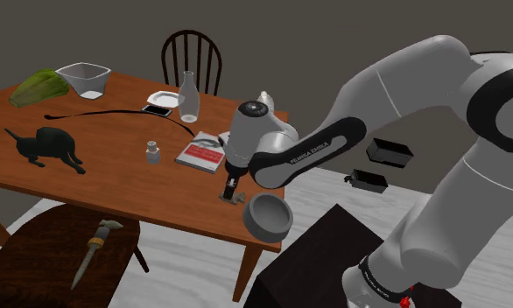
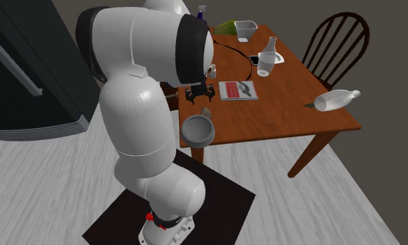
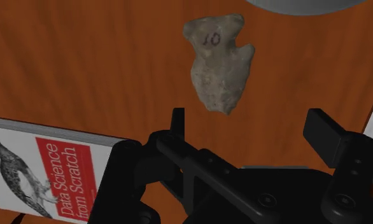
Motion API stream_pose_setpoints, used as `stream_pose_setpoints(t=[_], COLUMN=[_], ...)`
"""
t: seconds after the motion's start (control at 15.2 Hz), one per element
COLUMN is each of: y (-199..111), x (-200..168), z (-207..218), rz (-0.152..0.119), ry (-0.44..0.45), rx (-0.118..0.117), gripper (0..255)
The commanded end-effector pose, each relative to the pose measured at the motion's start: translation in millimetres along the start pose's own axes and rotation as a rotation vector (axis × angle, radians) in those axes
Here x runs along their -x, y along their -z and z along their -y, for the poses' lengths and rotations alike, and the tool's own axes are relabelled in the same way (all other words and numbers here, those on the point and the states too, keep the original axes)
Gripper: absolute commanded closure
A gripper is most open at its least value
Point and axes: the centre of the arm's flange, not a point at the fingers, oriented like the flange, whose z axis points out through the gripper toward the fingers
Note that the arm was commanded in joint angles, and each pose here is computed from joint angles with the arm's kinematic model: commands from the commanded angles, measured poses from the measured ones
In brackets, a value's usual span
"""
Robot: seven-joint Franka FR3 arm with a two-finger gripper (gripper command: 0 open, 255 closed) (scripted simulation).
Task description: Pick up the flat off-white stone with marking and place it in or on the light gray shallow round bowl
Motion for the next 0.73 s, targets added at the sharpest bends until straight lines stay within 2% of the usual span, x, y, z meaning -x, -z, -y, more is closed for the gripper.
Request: stream_pose_setpoints(t=[0.0, 0.07, 0.66], y=[-23, -33, -73], x=[9, 12, 14], z=[-8, -11, -10], rz=[0.033, 0.048, 0.048], ry=[-0.027, -0.039, -0.039], rx=[-0.008, -0.011, -0.011], gripper=[0, 0, 0])
